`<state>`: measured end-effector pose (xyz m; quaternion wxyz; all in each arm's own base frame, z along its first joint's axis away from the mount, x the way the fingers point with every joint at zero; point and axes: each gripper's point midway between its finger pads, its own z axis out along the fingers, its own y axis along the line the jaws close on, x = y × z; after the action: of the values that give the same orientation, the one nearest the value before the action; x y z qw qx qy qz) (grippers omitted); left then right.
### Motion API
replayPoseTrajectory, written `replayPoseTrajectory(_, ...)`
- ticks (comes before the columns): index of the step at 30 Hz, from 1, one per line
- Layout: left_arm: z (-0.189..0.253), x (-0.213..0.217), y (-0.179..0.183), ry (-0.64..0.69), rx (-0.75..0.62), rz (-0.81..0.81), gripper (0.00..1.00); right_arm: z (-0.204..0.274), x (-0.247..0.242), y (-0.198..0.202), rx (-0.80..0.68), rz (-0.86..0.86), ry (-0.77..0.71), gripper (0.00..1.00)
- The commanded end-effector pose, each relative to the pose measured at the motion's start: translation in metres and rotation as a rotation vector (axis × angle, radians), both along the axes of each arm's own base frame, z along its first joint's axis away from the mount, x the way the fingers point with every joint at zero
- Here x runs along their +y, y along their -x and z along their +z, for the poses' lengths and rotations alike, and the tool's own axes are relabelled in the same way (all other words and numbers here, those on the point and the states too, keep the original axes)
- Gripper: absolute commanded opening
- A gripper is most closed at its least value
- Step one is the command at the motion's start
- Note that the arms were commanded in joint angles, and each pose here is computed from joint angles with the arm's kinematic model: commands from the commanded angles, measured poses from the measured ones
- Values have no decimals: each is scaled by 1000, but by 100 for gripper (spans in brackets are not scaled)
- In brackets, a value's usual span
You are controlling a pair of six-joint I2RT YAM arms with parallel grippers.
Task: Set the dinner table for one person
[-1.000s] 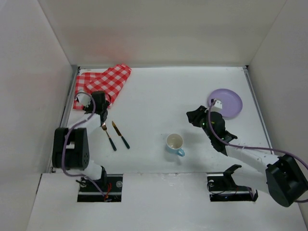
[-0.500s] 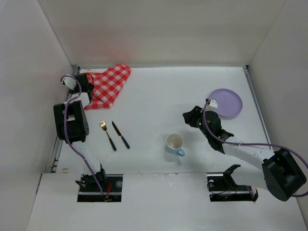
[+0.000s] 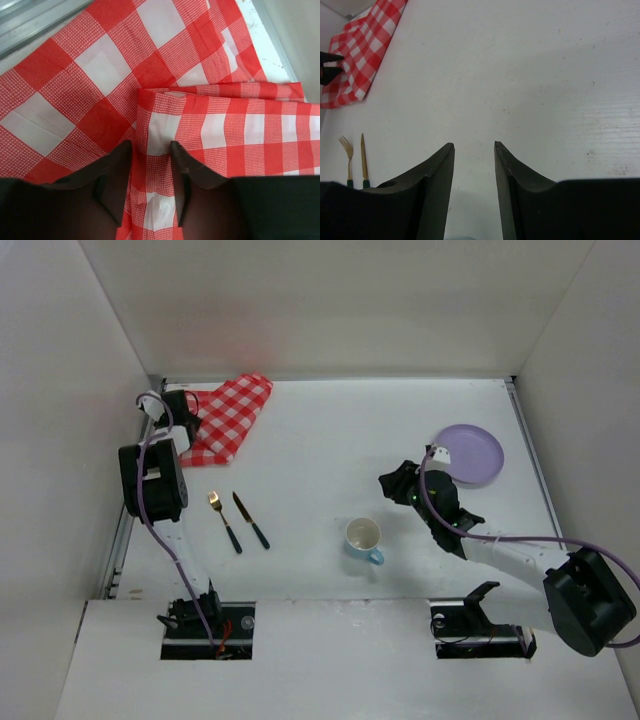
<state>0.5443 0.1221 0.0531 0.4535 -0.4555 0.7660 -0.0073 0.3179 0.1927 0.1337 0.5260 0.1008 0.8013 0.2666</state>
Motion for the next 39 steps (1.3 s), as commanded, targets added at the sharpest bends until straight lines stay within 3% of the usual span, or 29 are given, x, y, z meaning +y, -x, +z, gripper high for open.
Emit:
replayPoseTrajectory(1,13,1,-9,2,-23,-17,30,30,9,-8,-77,13,-33,44)
replayPoseTrajectory(5,33,-19,-21,11,-82,-71,12,31,8,-8,-82,9,-34,44)
replayPoseTrajectory(9,68,-65,-37,7,-185,-174,7,30,9,-8,-79,12,-33,44)
replayPoseTrajectory(16,120,-217,-46,20,-360,-504,6,33,7,-7,-93,-3,-50,43)
replayPoseTrajectory(25,97,-453,30,42,-429,-1055,6,44,-30,-6,-139,-145,-91,47)
replayPoseTrajectory(31,78,-553,91,43,-431,-1311,7,43,-42,-7,-138,-186,-105,58)
replayPoseTrajectory(34,76,-579,109,49,-430,-1396,11,41,-53,-8,-136,-232,-123,61)
replayPoseTrajectory(39,102,-567,118,46,-465,-1341,47,35,-81,-10,-118,-322,-155,66)
